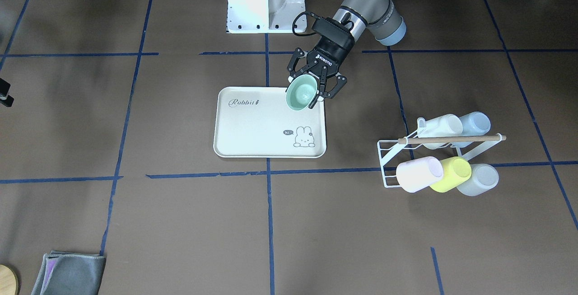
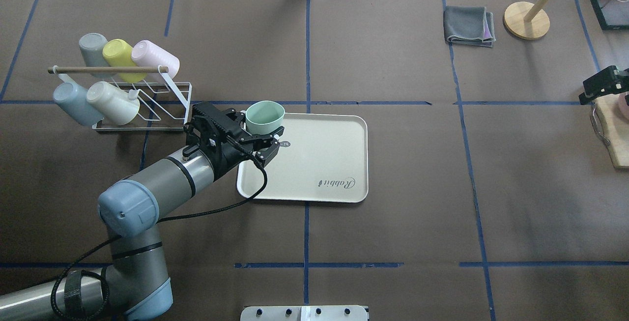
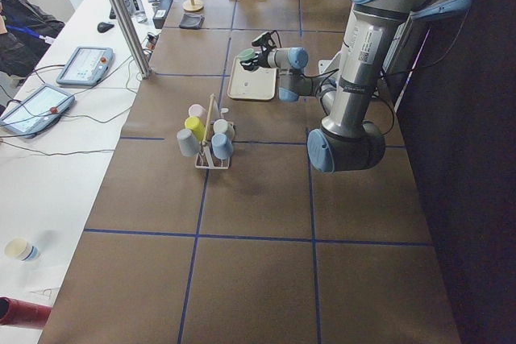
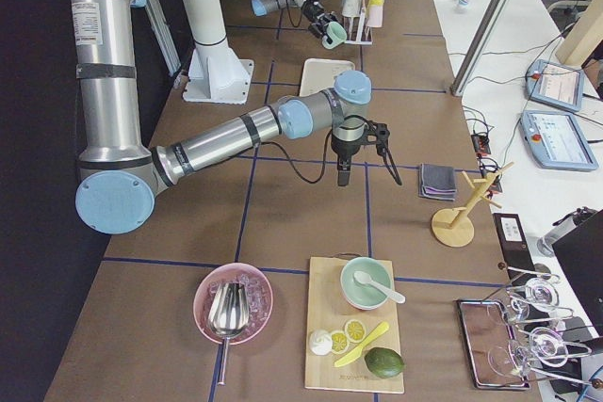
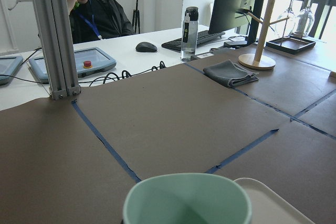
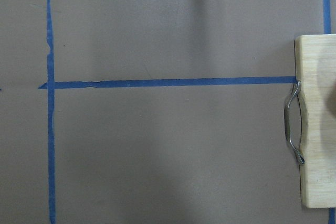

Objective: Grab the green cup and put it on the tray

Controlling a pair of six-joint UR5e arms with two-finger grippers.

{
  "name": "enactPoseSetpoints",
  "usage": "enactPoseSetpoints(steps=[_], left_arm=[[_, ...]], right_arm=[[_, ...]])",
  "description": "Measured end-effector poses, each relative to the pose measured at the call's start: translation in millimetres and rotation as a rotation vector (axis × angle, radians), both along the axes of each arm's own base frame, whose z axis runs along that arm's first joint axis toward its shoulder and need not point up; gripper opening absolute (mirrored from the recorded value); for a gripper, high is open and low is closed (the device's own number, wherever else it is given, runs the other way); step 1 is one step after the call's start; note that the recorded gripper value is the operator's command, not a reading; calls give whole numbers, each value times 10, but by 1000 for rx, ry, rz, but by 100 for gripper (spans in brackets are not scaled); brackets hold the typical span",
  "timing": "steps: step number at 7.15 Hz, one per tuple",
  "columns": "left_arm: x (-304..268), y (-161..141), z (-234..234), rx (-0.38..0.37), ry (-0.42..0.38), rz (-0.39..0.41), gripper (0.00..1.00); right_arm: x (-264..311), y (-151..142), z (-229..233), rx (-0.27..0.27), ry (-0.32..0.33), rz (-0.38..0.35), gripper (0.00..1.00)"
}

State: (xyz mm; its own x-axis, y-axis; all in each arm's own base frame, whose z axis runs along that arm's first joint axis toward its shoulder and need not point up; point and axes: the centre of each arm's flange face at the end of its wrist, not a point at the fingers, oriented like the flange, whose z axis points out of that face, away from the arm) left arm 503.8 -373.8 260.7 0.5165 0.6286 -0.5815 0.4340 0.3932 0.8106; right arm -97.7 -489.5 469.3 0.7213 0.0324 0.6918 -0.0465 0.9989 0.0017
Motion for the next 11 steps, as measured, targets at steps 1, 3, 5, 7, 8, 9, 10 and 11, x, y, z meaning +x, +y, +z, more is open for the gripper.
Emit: enactPoseSetpoints(steps=[1, 3, 5, 7, 8, 9, 10, 11], left_arm=[[157, -46, -7, 2, -10, 13, 8], [519, -181, 50, 0, -25, 16, 8], [708, -249, 284, 2, -19, 15, 8], [867, -303, 263, 5, -14, 16, 8], [933, -325, 208, 6, -11, 18, 14], [963, -333, 171, 7, -8, 21, 42], [976, -337, 154, 7, -8, 22, 54], [985, -340, 139, 7, -9, 22, 58]], right_arm=[[1, 4, 10, -2, 1, 0, 100], [3, 8, 25, -5, 2, 0, 100], [4, 12, 37, -7, 2, 0, 100], [4, 11, 51, -10, 4, -1, 100], [4, 10, 57, -11, 4, -1, 100], [3, 10, 62, -12, 4, -1, 100], [3, 9, 64, -12, 5, -1, 100], [4, 9, 65, -12, 6, -1, 100]])
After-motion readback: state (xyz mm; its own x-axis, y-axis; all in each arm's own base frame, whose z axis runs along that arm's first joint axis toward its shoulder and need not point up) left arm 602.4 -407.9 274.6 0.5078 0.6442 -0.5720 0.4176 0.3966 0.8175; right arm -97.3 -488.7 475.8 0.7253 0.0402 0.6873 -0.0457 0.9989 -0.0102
